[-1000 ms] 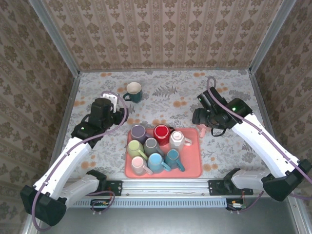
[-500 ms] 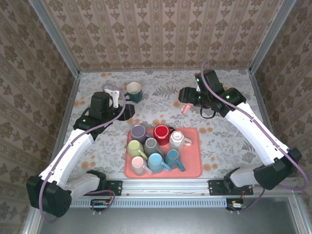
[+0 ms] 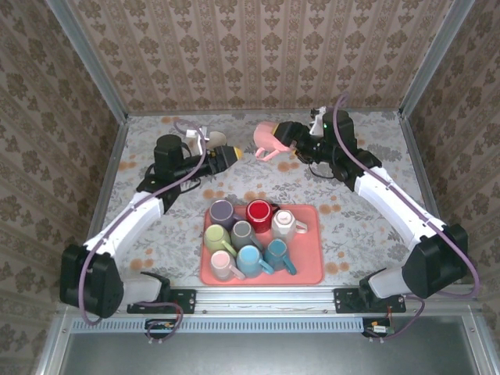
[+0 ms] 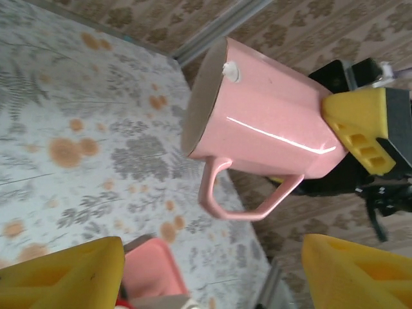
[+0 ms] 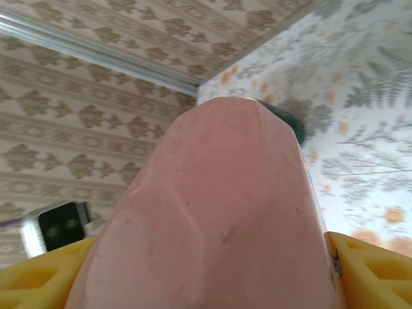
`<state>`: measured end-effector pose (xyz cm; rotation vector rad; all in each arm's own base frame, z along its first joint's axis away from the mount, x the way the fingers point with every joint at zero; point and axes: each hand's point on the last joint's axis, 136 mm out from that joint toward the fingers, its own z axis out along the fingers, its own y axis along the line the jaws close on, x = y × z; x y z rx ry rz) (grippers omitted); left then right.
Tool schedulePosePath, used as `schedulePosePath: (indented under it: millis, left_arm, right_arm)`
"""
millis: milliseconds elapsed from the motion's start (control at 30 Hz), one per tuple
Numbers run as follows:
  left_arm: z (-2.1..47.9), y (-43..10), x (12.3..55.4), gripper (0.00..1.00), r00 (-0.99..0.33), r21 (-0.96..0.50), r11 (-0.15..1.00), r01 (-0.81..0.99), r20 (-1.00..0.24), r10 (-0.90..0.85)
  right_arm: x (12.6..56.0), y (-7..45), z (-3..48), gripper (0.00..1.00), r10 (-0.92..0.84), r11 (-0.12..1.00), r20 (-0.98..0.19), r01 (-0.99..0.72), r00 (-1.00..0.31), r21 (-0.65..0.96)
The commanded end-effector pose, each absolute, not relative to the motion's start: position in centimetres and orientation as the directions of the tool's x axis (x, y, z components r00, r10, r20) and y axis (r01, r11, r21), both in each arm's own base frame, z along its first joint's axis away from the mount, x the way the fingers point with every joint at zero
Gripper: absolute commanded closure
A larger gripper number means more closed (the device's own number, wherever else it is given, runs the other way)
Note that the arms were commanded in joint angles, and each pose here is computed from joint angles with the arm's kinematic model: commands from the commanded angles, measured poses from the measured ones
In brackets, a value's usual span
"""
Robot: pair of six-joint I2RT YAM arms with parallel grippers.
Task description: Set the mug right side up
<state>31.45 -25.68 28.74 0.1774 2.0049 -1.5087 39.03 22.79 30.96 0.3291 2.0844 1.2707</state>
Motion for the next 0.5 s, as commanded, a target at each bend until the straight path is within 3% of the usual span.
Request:
schedulePosePath:
  millis: [0, 233, 467]
  left_arm:
    - [32.5, -27.2, 30.5, 0.26, -0.833, -0.872, 0.136, 0.47, -0.489, -0.259]
    - [33.6, -28.2, 30.7, 0.28, -0.856, -0.886, 0.031, 0.462, -0.455, -0.245]
    - [35.2, -28.9, 30.6, 0.39, -0.88, -0.88, -0.136, 0.455, -0.421, -0.22]
  right_arm:
    - [38.6, 23.9, 38.2, 0.51, 0.552, 0.293, -0.449, -0.34, -0.702, 0.893]
    - [38.5, 24.7, 38.9, 0.52, 0.539, 0.182, -0.421, -0.386, -0.73, 0.904]
    - [37.5, 25.3, 40.1, 0.51, 0.504, 0.116, -0.425, -0.429, -0.752, 0.896]
